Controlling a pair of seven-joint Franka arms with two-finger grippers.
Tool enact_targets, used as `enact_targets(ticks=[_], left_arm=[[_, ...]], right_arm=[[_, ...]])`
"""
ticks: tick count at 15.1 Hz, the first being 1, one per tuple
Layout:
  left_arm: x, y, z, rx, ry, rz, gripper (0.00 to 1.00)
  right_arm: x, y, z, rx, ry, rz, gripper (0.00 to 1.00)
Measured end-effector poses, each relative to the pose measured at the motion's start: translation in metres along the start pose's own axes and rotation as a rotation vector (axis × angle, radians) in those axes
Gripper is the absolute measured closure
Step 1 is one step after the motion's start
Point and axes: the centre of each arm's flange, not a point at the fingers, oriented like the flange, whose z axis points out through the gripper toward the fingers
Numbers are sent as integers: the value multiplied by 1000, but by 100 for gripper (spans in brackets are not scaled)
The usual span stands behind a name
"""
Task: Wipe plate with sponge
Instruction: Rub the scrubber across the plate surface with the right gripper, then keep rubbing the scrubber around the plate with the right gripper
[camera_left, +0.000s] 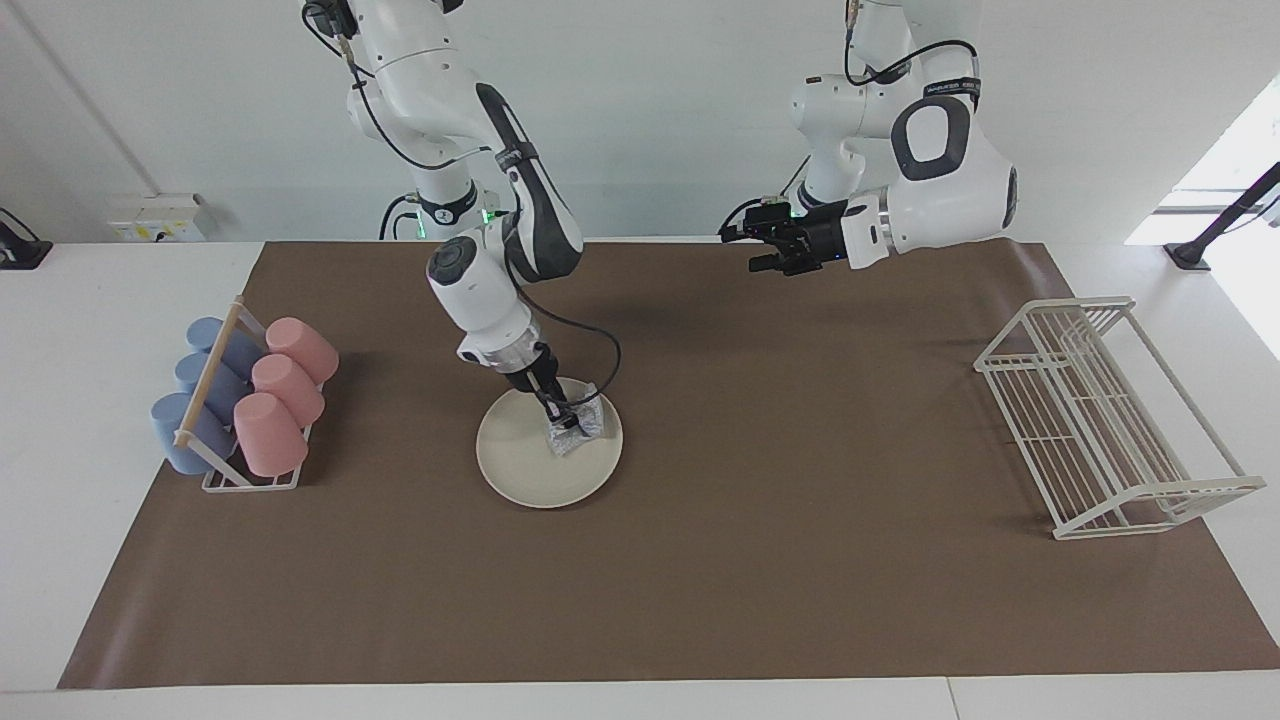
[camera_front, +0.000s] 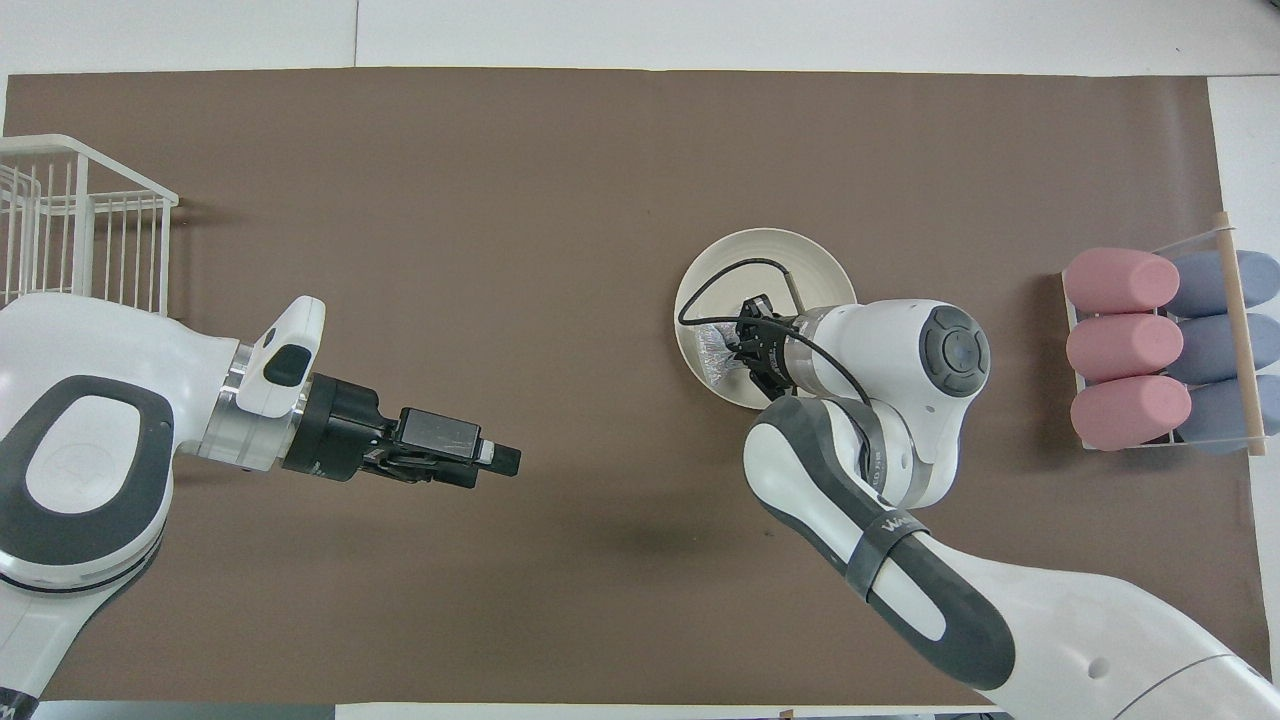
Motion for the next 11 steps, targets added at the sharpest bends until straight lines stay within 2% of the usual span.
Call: enact_targets(ticks=[3, 8, 11], left_arm=[[0, -3, -1, 33, 3, -1, 0], [1, -3, -1, 46, 10, -3, 0], [1, -3, -1, 47, 11, -4, 0]], right_arm=[[1, -1, 1, 18, 3, 2, 96], [70, -5, -20, 53, 41, -98, 96], [83, -5, -24, 57, 49, -104, 96]])
